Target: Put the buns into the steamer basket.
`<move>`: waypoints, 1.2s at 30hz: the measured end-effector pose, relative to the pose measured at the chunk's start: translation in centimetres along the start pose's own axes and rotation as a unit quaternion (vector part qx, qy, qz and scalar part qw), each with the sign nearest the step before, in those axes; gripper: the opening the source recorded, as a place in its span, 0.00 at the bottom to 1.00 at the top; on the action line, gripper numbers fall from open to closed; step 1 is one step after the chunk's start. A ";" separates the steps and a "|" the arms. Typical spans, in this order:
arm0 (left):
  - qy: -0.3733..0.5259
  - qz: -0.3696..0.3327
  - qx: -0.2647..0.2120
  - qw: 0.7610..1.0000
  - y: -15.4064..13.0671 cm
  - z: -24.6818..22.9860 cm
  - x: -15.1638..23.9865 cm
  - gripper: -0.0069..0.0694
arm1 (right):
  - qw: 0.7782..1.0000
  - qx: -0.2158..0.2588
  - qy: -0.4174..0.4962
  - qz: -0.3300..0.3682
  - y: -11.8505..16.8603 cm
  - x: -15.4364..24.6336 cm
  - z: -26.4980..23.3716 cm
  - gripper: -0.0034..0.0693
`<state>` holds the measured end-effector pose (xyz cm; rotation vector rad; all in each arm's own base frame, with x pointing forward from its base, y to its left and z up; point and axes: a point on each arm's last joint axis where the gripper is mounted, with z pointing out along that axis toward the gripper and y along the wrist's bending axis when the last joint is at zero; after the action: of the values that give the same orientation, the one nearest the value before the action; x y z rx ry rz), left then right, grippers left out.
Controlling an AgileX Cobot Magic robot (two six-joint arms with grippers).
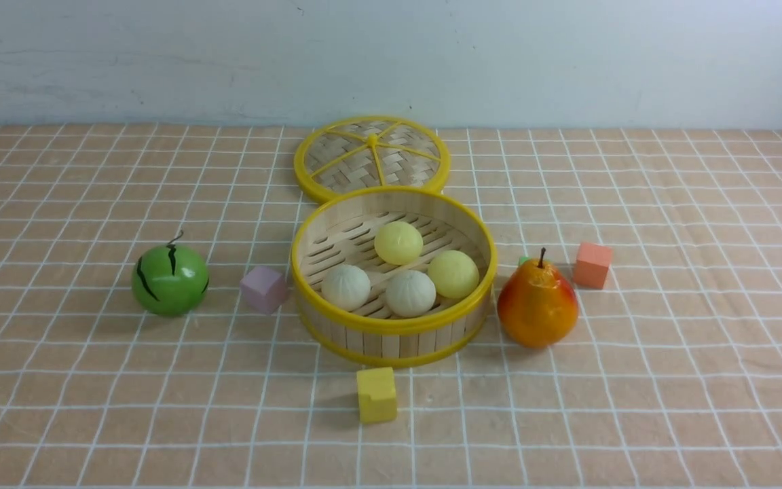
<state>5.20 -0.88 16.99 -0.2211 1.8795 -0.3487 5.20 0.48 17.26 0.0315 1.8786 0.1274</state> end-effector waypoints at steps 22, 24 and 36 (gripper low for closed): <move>0.000 -0.001 0.000 1.000 0.0 0.0 0.0 0.07 | 1.000 0.000 0.000 0.000 0.0 0.0 0.0 0.18; 0.000 -0.001 0.000 1.000 0.0 0.0 0.0 0.07 | 1.000 0.000 0.000 0.000 0.0 0.0 0.0 0.18; 0.000 -0.001 0.000 1.000 0.0 0.0 0.0 0.07 | 1.000 0.000 0.000 0.000 0.0 0.0 0.0 0.20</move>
<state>5.20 -0.88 16.99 -0.2222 1.8794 -0.3495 5.20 0.48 17.26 0.0315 1.8786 0.1274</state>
